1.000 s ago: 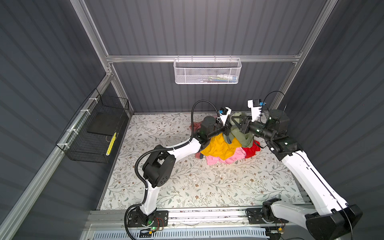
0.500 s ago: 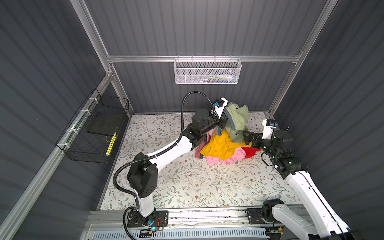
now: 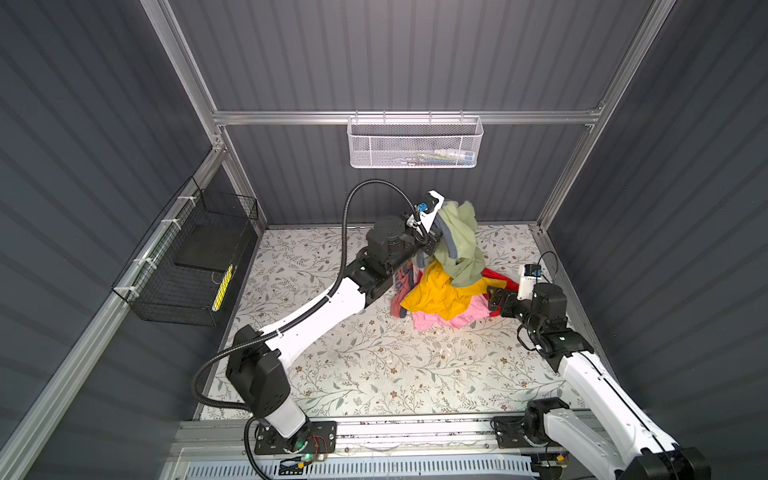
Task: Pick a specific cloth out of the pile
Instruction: 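Grasp the green sweatshirt with the left gripper and release the right gripper, then carry the sweatshirt from the pile with the left gripper while the right withdraws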
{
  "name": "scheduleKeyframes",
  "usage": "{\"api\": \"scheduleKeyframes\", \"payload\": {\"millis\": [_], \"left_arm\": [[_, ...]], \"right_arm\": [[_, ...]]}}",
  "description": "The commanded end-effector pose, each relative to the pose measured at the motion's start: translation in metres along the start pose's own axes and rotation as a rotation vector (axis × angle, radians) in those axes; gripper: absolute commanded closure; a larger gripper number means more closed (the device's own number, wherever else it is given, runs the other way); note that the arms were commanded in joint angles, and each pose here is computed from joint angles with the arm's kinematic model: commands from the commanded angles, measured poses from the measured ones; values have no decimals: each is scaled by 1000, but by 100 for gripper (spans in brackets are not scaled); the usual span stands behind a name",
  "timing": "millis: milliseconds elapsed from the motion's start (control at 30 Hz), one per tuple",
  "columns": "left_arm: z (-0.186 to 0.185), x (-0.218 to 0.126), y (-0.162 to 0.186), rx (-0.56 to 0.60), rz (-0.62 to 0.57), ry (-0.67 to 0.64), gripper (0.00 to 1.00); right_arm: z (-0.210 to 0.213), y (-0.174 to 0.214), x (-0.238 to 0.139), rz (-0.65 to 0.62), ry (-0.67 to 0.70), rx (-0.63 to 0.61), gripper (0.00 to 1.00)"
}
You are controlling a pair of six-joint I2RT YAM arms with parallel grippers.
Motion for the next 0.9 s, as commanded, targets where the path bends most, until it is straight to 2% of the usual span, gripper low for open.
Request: {"api": "scheduleKeyframes", "payload": {"millis": [0,133,167,433,700,867], "left_arm": [[36,-37,-42,78,-62,-181,100],[67,-65,-52,93,-55,-334,100],[73,-69,-37,99,-18,-361,100],[143,-128,-23,72,70,-637,100],[169,-172,17,135,228,-842,100],[185,-193,49,228,337,-976,100]], "right_arm": [[-8,-7,-1,-87,45,-36,1],[-17,-6,-2,-149,97,-70,1],[-19,-7,-3,-169,112,-86,1],[-44,-1,9,-285,262,-157,1],[-48,10,37,-240,280,-221,1],[-45,14,40,-272,260,-238,1]]}}
Point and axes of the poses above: each gripper's point midway between its finger pads, its own x axis out along the fingers, its own z axis along the line the jaws close on, y = z × x, the point moved 2 cm from there along -x, back along the fingers, and after that the axes turned 7 degrees about -x, right-handed, at the moved point
